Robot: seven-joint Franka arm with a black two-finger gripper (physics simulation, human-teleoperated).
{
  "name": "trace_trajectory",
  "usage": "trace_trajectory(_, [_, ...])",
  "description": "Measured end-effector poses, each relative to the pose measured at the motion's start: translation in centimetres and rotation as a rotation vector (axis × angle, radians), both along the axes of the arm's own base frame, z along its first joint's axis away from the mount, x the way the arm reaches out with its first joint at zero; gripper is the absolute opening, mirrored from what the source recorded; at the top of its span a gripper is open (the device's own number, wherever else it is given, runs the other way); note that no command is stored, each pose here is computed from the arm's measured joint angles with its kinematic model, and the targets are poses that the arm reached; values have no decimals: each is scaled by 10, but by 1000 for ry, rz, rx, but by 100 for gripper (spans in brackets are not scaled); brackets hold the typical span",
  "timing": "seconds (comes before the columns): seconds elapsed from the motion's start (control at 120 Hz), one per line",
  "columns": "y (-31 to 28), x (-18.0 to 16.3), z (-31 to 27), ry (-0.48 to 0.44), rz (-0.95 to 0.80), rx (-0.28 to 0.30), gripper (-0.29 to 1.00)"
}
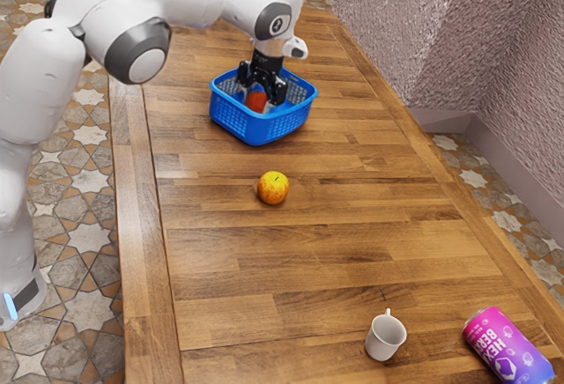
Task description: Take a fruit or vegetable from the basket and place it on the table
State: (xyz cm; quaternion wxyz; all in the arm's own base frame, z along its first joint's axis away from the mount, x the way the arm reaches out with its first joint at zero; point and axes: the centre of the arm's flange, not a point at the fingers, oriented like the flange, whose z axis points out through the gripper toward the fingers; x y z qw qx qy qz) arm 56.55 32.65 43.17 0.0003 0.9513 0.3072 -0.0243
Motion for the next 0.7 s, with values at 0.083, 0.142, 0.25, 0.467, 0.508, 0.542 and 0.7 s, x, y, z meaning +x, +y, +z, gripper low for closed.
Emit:
trace_trajectory(0.083, [0,-1,8,-13,-9,6,31])
trace_trajectory(0.142, [-1,-2,21,-33,-16,10,31])
trace_trajectory(0.25, [-17,8,67,-108,-61,36,29])
trace_trajectory(0.467, [-117,49,148,-227,-259,85,30])
trace_trajectory(0.508, [-148,60,152,-233,-312,85,30])
trace_trajectory(0.542, [-176,69,153,-235,-357,82,30])
trace_trajectory(0.7, [-261,93,133,-211,-494,64,29])
